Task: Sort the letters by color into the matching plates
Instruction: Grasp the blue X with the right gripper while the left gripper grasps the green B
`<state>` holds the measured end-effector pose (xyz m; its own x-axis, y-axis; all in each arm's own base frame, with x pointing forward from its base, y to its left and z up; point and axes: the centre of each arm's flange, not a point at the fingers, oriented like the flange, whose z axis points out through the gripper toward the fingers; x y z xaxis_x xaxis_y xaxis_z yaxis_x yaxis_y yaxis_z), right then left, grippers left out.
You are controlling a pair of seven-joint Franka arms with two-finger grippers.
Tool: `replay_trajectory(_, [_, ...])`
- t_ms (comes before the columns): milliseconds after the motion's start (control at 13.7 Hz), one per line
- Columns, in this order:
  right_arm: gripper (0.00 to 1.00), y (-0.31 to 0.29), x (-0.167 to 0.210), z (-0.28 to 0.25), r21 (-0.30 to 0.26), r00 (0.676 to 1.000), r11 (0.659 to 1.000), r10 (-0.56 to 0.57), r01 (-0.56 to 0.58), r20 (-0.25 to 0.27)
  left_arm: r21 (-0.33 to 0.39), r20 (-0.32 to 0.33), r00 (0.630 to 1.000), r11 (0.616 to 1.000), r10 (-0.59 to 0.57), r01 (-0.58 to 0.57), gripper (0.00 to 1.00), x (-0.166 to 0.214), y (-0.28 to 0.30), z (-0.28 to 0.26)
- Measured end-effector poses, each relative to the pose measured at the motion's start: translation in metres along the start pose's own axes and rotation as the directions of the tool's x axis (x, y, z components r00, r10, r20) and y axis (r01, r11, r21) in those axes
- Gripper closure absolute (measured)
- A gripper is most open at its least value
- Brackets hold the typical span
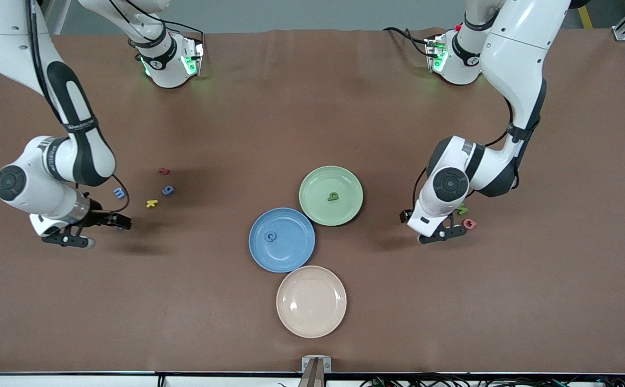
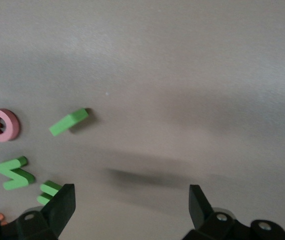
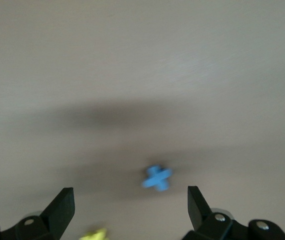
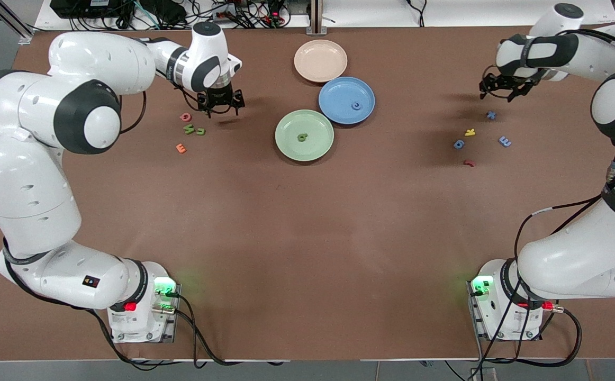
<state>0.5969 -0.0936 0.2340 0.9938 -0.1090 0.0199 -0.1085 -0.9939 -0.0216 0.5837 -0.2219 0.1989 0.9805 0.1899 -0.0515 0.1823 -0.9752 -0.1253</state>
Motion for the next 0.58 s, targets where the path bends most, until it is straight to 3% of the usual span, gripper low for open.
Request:
replay_trajectory(218, [0.00, 0.029, -0.005, 0.015, -0.011, 0.999, 0.999, -0.031, 0.031, -0.031, -0.028, -0.049, 0.999, 1.000, -0.014, 0.012, 0.00, 0.015, -0.018, 0.002])
replay_trajectory(582, [0.03, 0.021, -0.019, 0.055, 0.000, 0.999, 0.999, -0.039, 0.039, 0.021, -0.054, -0.076, 0.997, 0.998, -0.024, 0.020, 0.00, 0.023, -0.024, 0.019])
